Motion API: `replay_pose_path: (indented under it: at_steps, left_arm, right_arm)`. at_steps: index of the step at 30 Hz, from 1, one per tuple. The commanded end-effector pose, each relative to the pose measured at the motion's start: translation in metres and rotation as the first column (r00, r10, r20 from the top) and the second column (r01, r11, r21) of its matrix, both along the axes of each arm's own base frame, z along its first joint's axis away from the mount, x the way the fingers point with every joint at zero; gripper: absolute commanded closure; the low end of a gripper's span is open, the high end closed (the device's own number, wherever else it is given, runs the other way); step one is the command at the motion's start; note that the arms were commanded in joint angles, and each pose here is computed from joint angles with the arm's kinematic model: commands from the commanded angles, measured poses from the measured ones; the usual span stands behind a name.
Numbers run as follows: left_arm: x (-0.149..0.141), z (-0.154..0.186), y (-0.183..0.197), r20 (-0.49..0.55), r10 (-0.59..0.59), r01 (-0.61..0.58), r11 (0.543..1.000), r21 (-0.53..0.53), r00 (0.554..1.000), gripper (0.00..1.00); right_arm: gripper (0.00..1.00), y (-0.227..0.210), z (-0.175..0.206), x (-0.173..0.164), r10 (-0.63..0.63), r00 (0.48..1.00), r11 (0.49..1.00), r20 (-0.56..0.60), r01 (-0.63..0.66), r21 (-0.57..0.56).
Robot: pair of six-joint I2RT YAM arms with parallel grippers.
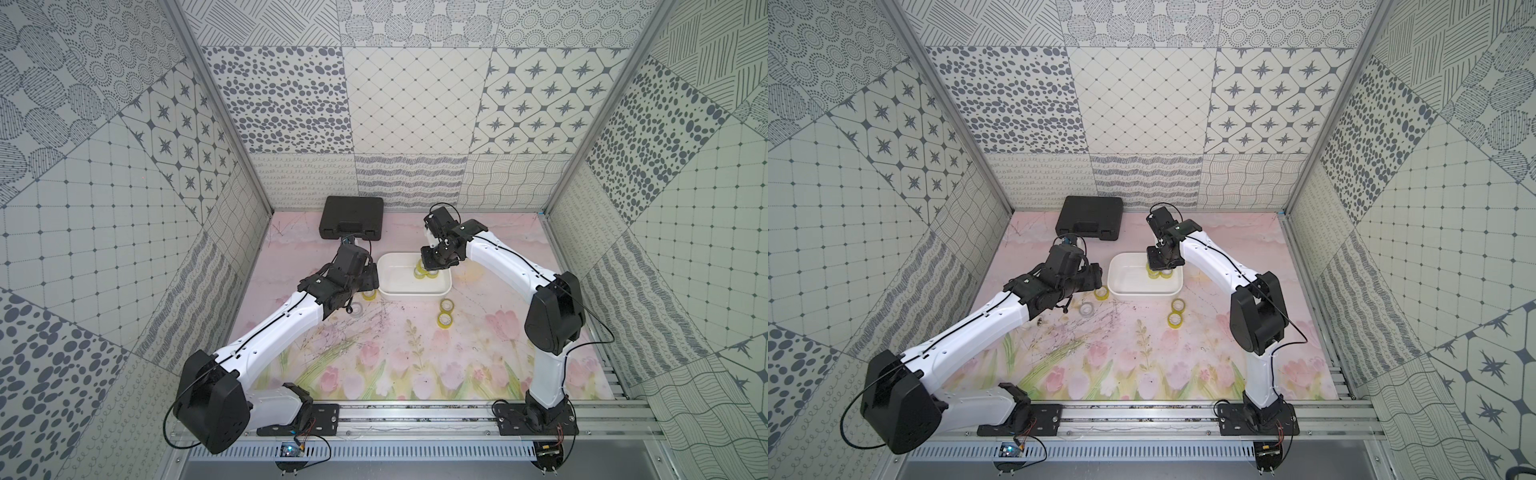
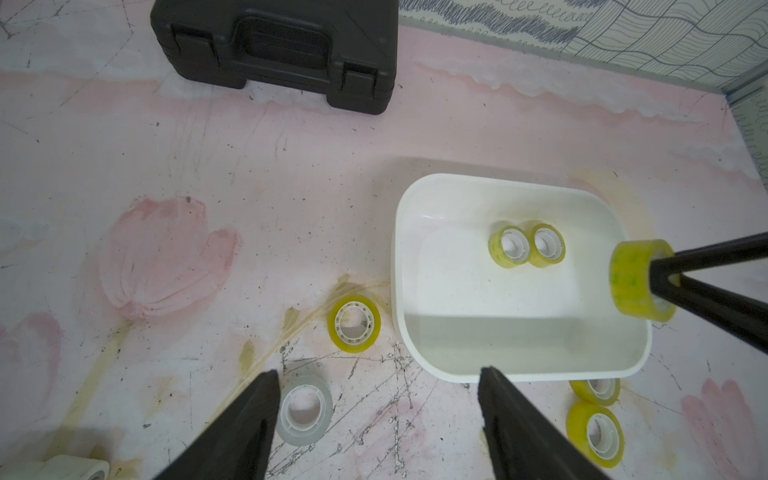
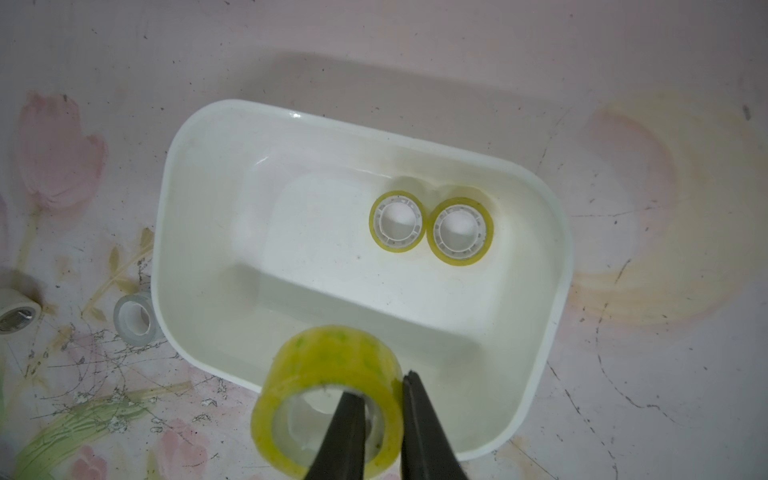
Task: Put the transparent tape into the storage box
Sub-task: Place the tape in the storage box.
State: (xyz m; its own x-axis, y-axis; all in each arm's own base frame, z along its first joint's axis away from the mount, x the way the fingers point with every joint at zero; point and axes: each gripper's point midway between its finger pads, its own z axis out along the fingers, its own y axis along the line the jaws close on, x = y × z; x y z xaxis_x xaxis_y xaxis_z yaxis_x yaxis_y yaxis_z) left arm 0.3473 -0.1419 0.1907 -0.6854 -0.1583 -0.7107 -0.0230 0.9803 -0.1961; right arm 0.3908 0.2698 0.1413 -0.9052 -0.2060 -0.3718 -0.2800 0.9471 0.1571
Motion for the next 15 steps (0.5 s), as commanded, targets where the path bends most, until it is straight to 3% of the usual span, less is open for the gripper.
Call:
replay_pose_path:
  at_steps: [1, 15]
  left_arm:
    - [0.004, 0.006, -0.005, 0.030, 0.008, -0.006, 0.999, -0.052, 1.000, 0.20]
    - [0.009, 0.008, -0.006, 0.022, -0.002, 0.002, 0.999, -0.032, 1.000, 0.19]
  right_arm:
    - [1.00, 0.026, -0.006, 0.010, 0.069, 0.997, 0.997, 0.019, -0.069, 0.029]
    - [1.00, 0.061, -0.062, 0.050, 0.119, 0.992, 0.993, 0.039, -0.118, -0.013]
